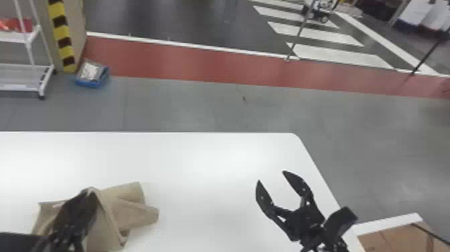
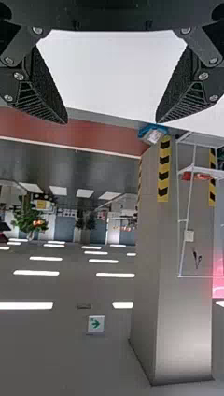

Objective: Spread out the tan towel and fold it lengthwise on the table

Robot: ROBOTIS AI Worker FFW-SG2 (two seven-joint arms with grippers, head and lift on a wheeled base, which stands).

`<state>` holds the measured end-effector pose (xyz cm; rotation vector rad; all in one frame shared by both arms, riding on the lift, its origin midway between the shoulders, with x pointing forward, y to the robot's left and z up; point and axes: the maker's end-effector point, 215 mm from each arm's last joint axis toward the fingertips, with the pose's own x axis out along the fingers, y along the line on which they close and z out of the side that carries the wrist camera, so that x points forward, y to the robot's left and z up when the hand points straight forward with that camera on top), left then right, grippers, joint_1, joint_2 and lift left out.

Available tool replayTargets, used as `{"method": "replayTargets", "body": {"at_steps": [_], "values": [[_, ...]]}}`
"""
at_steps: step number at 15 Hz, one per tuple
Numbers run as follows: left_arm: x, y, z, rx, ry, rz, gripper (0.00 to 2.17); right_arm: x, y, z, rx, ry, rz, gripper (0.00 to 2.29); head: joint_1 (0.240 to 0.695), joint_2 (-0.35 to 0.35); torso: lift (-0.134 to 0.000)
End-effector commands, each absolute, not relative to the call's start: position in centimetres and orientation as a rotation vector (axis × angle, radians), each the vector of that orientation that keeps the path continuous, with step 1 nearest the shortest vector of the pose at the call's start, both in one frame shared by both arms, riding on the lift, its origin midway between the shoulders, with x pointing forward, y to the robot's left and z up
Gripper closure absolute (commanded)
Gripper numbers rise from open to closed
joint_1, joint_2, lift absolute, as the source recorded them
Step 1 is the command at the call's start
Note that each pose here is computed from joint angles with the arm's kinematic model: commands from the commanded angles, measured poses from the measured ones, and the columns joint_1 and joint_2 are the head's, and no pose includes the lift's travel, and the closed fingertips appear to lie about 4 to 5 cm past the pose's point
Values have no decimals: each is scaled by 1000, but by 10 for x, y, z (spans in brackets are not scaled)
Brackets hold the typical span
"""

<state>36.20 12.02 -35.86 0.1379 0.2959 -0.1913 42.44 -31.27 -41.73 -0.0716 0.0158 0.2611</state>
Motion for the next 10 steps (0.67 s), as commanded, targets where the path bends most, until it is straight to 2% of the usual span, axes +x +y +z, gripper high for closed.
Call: {"method": "replayTargets", "body": {"at_steps": [1,3,4,7,8,10], "values": [[363,121,-364,140,306,-197,1848,443,-266,-438,-71,40,360,313,695,-283,0],[365,121,-368,140,310,-200,1848,460,-212,-451,-67,16,539,319,695,-238,0],[366,119,-371,140,314,-202,1848,469,-187,-461,-47,42,612,319,695,-170,0],[370,116,-379,142,323,-209,1848,469,-112,-500,-3,223,766,323,695,-81,0],[369,117,-380,145,325,-210,1848,469,-100,-518,12,313,787,370,695,-56,0],[370,116,-380,148,324,-212,1848,461,-87,-535,12,400,847,377,695,9,0]]}}
